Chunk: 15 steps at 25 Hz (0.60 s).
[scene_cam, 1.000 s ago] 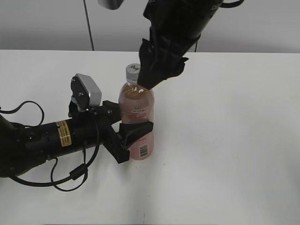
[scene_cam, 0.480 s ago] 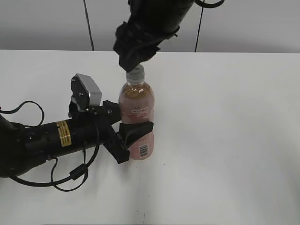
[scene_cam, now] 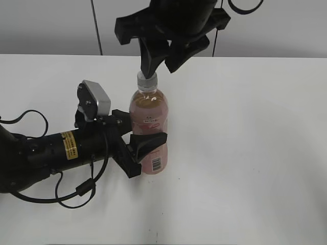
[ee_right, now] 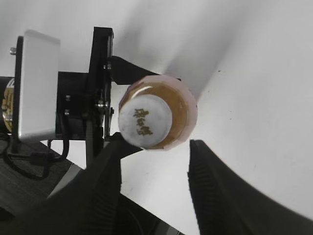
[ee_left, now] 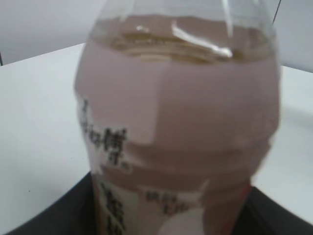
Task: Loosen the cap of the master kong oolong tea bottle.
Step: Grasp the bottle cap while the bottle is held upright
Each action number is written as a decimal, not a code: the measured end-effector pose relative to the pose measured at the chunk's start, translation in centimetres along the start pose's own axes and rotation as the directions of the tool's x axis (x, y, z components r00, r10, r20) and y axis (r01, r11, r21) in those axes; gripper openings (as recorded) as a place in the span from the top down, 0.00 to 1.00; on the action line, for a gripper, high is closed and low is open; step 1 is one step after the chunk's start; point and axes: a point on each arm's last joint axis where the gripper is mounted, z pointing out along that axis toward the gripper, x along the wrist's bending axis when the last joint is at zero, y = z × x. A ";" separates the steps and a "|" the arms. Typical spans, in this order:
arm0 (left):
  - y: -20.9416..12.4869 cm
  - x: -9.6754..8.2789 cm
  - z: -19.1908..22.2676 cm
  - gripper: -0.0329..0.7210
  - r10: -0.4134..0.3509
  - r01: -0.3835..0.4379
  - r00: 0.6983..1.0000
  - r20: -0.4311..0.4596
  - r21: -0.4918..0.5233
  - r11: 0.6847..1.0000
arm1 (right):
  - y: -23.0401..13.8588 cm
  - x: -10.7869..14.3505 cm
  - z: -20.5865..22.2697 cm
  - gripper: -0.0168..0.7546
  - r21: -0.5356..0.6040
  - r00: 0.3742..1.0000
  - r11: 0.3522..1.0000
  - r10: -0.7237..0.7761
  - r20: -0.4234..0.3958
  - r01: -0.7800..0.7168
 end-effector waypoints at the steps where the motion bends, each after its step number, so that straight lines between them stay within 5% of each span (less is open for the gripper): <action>1: 0.0 0.0 0.0 0.43 0.000 0.000 1.000 0.000 0.000 1.000 | 0.0 0.0 0.0 0.53 0.003 1.000 1.000 0.012 -0.001 -0.012; 15: 0.0 0.0 0.0 0.43 0.000 0.000 1.000 0.000 0.000 1.000 | 0.5 0.0 2.3 0.44 0.025 0.975 0.974 0.224 -0.016 -0.223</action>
